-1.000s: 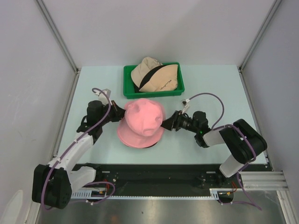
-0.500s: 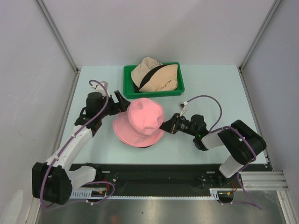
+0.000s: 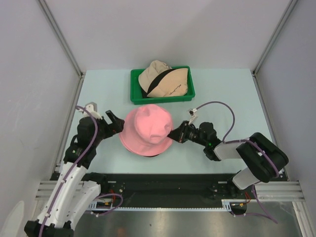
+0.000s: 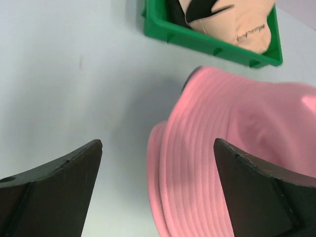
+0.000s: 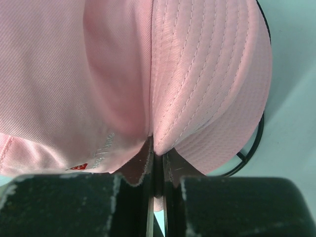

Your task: Stack the hats

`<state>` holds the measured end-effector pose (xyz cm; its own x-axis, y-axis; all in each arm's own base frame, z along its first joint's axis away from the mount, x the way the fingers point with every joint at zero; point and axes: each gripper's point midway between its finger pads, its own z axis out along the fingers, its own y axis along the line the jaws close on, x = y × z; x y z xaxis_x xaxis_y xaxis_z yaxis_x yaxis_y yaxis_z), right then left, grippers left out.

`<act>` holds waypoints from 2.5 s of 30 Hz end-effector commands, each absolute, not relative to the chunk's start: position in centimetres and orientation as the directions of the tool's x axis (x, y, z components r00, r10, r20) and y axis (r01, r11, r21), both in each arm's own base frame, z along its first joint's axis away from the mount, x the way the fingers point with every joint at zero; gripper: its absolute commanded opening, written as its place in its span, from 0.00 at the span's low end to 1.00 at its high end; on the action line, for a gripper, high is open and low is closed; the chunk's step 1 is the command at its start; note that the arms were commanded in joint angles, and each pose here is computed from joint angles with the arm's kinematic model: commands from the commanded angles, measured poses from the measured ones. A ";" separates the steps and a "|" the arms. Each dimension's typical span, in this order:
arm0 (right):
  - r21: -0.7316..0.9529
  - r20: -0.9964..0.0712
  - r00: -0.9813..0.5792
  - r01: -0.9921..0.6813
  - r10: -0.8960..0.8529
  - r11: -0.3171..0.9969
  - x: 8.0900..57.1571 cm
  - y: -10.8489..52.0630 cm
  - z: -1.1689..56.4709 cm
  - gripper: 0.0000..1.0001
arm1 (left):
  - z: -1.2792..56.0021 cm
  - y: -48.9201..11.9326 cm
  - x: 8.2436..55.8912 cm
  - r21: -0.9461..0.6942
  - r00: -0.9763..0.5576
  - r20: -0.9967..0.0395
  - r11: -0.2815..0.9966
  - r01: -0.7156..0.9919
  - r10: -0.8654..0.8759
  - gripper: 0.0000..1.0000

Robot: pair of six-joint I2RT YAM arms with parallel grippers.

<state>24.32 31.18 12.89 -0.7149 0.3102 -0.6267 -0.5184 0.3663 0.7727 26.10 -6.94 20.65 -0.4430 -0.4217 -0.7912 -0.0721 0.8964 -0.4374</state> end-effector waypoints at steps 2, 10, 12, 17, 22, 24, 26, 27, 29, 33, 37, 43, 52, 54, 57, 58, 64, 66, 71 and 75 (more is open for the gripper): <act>0.725 -0.681 -0.672 -0.563 0.290 0.396 24.7 31.7 13.9 0.00 | 18.1 -10.0 22.8 -0.614 -0.549 -0.646 0.788 -0.038 -0.530 0.97; 0.714 -0.691 -0.667 -0.570 0.278 0.407 24.7 32.2 14.1 0.00 | 16.8 -12.0 21.9 -0.725 -0.587 -0.551 0.688 -0.015 -0.594 0.84; 0.712 -0.693 -0.665 -0.572 0.278 0.406 24.7 32.2 14.2 0.00 | 16.3 -12.2 21.9 -0.734 -0.595 -0.537 0.679 -0.021 -0.599 0.73; 0.706 -0.697 -0.661 -0.567 0.277 0.425 24.6 31.9 14.3 0.00 | 14.4 -11.8 22.1 -0.733 -0.588 -0.520 0.677 -0.066 -0.619 0.33; 0.705 -0.695 -0.664 -0.553 0.277 0.444 24.3 31.5 14.5 0.00 | 11.4 -11.3 22.6 -0.719 -0.584 -0.498 0.682 -0.134 -0.641 0.02; 0.710 -0.688 -0.670 -0.541 0.280 0.451 23.9 31.2 14.6 0.00 | 10.2 -11.1 23.1 -0.715 -0.581 -0.485 0.679 -0.167 -0.654 0.00; 0.714 -0.676 -0.683 -0.517 0.275 0.472 23.6 30.8 14.1 0.00 | 9.4 -11.2 23.6 -0.716 -0.576 -0.483 0.676 -0.173 -0.659 0.00; 0.714 -0.676 -0.685 -0.518 0.272 0.471 23.3 30.8 14.2 0.00 | 8.6 -11.2 23.7 -0.707 -0.587 -0.473 0.680 -0.192 -0.657 0.00; 0.711 -0.676 -0.683 -0.506 0.276 0.488 23.0 30.4 14.4 0.00 | 8.1 -10.9 24.2 -0.694 -0.579 -0.485 0.691 -0.201 -0.655 0.00; 0.706 -0.678 -0.678 -0.490 0.286 0.511 22.7 29.8 14.7 0.00 | 7.2 -10.6 24.8 -0.659 -0.587 -0.506 0.722 -0.209 -0.632 0.00; 0.695 -0.666 -0.696 -0.449 0.269 0.562 23.3 29.3 12.5 0.00 | 7.0 -9.8 25.4 -0.628 -0.571 -0.536 0.746 -0.221 -0.622 0.00; 0.660 -0.709 -0.673 -0.525 0.212 0.537 22.6 29.6 13.5 0.30 | 7.9 -9.9 25.9 -0.606 -0.568 -0.589 0.780 -0.160 -0.574 0.00; 0.582 -0.805 -0.533 -0.619 0.262 0.527 24.9 25.6 22.3 0.77 | 9.7 -10.1 26.4 -0.577 -0.559 -0.651 0.813 -0.075 -0.514 0.00; 0.566 -0.819 -0.504 -0.631 0.275 0.530 26.1 24.8 23.8 0.78 | 9.5 -10.1 26.4 -0.574 -0.564 -0.649 0.815 -0.076 -0.510 0.01; 0.575 -0.814 -0.516 -0.658 0.266 0.486 27.0 25.1 24.0 0.78 | 9.4 -10.2 26.4 -0.576 -0.568 -0.649 0.814 -0.067 -0.506 0.00; 0.577 -0.813 -0.521 -0.666 0.259 0.472 27.6 25.3 23.6 0.78 | 9.4 -10.3 26.4 -0.579 -0.570 -0.647 0.812 -0.064 -0.507 0.00; 0.600 -0.799 -0.556 -0.718 0.228 0.353 28.7 27.5 22.3 0.78 | 9.8 -10.2 26.5 -0.573 -0.565 -0.655 0.817 -0.060 -0.501 0.00; 0.590 -0.807 -0.542 -0.744 0.233 0.314 28.7 27.9 22.7 0.77 | 9.7 -10.2 26.5 -0.571 -0.565 -0.657 0.819 -0.061 -0.499 0.00; 0.607 -0.793 -0.552 -0.751 0.257 0.259 28.5 28.4 23.1 0.67 | 9.8 -10.1 26.5 -0.567 -0.562 -0.662 0.822 -0.058 -0.496 0.00; 0.613 -0.788 -0.553 -0.747 0.272 0.259 29.0 28.6 23.2 0.61 | 9.7 -10.1 26.4 -0.567 -0.564 -0.661 0.822 -0.057 -0.495 0.00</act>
